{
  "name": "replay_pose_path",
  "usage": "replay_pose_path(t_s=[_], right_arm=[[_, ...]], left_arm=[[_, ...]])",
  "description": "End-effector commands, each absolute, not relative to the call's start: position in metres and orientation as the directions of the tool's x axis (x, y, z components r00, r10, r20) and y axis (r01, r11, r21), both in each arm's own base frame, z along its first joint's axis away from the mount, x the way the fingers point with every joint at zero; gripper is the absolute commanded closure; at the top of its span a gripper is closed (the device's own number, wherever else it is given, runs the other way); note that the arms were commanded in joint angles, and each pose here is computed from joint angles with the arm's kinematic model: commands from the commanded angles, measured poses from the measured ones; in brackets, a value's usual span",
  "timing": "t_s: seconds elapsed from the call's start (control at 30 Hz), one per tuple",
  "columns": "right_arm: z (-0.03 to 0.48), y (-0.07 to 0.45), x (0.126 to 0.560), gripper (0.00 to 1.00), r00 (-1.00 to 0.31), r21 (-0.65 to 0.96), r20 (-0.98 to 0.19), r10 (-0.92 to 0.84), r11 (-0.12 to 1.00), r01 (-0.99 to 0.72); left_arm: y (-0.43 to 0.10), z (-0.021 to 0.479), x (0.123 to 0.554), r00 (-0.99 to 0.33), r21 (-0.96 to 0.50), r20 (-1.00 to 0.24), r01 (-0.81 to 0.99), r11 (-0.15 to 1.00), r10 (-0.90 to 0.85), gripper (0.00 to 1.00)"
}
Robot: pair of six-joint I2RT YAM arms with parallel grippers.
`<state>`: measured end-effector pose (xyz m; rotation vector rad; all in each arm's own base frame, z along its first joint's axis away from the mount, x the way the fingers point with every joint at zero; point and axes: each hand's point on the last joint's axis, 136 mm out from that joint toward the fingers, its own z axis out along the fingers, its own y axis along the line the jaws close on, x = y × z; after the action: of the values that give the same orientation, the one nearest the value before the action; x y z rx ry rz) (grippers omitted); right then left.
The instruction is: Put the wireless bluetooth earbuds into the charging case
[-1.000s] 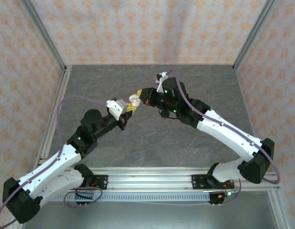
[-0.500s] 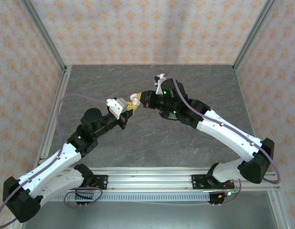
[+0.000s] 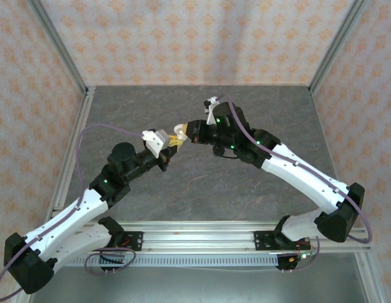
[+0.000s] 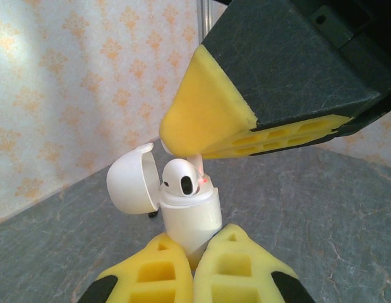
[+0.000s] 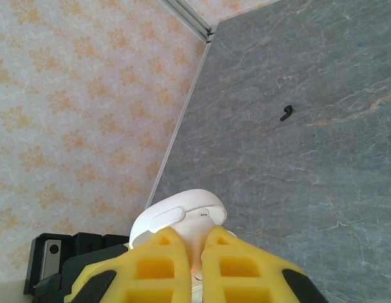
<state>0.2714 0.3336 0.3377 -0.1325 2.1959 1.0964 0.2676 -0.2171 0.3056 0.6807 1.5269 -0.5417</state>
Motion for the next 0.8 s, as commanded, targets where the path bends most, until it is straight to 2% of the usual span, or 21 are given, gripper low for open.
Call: replay_pose_path(t_s=[0.0,0.37,0.77], right_arm=[[0.343,0.336,0.266,0.89,-0.775,0.664,-0.610,0.167,0.641,-0.384],[0.350,0.338,0.264,0.76,-0.777,0.666,-0.609,0.160,0.636,-0.390],[0.364,0.336,0.263,0.68,-0.765,0.664,-0.623,0.163,0.628,-0.407]], left_arm=[[-0.219,0.341,0.265,0.069,0.069,-0.997,0.706,0.705,0.029,1.00],[-0.220,0.342,0.266,0.071,0.073,-0.997,0.705,0.706,0.032,1.00],[-0.219,0.342,0.265,0.072,0.073,-0.997,0.706,0.705,0.032,1.00]])
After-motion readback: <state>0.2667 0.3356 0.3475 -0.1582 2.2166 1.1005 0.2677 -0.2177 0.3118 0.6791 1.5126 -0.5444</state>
